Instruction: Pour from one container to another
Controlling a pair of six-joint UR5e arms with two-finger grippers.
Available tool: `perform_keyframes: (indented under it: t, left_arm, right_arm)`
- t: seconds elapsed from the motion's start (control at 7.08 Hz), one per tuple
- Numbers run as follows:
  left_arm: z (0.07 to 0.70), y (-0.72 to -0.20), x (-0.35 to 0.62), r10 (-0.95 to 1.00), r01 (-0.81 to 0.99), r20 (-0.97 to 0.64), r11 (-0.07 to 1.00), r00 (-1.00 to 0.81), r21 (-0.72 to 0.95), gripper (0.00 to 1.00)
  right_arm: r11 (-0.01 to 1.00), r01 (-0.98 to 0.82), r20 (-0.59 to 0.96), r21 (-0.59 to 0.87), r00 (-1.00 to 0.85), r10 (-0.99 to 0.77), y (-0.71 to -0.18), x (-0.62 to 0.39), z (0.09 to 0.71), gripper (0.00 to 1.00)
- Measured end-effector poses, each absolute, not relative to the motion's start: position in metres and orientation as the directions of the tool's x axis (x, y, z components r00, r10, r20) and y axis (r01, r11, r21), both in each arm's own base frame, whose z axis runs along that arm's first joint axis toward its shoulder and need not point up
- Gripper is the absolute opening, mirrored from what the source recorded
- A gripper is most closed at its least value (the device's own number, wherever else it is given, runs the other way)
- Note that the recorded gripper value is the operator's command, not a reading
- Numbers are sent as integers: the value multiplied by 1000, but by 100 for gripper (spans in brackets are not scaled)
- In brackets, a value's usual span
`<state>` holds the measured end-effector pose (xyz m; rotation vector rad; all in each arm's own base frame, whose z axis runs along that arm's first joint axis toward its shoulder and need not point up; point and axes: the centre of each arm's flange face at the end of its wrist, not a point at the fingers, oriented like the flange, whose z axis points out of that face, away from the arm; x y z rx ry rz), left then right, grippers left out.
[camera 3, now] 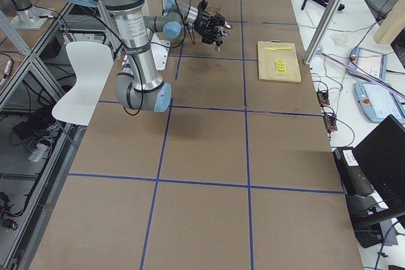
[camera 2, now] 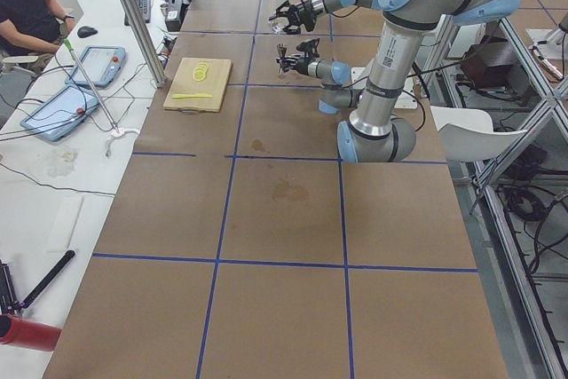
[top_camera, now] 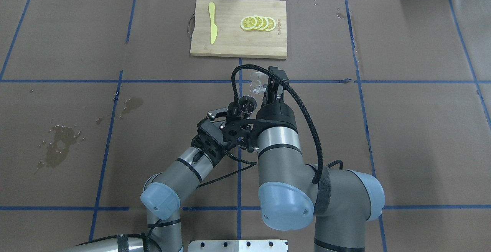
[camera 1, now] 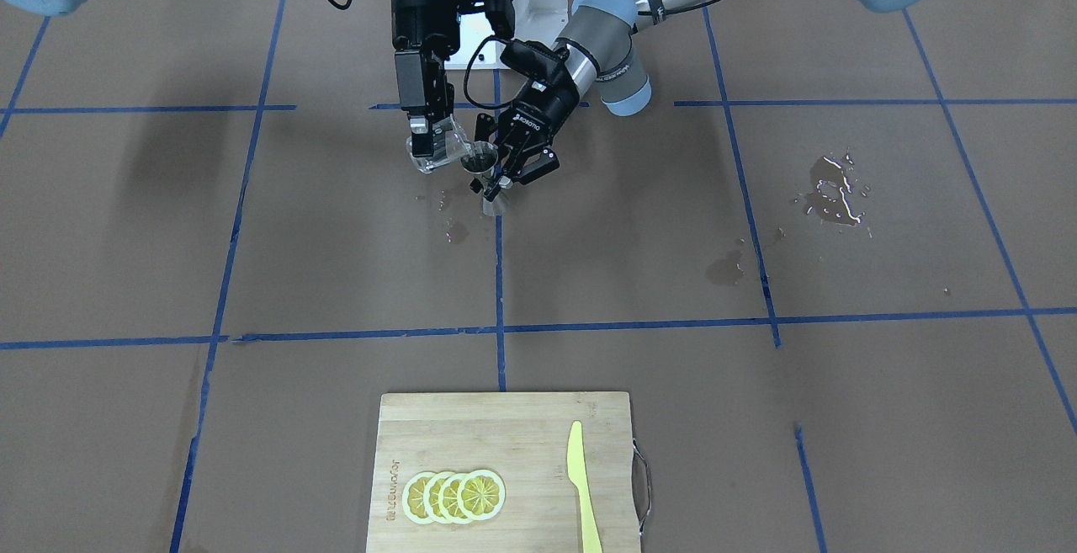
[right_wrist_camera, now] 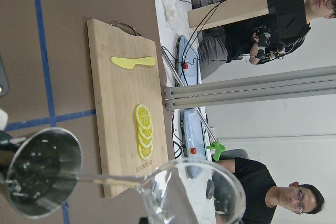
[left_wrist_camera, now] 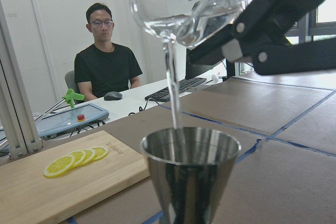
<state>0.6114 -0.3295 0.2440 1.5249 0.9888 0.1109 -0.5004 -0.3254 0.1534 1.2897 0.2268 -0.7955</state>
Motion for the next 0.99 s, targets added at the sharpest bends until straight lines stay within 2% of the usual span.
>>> perform_keyframes:
  t: [0.57, 0.99]
  left_arm:
    - [244, -330, 611, 625, 509, -463, 120, 628, 852, 0]
    - [243, -330, 609, 624, 511, -464, 118, 629, 851, 0]
  right_arm:
    - [49, 632, -566, 773, 722, -398, -326, -498, 148, 0]
    - [142, 394, -317, 908, 868, -383, -320, -499, 151, 0]
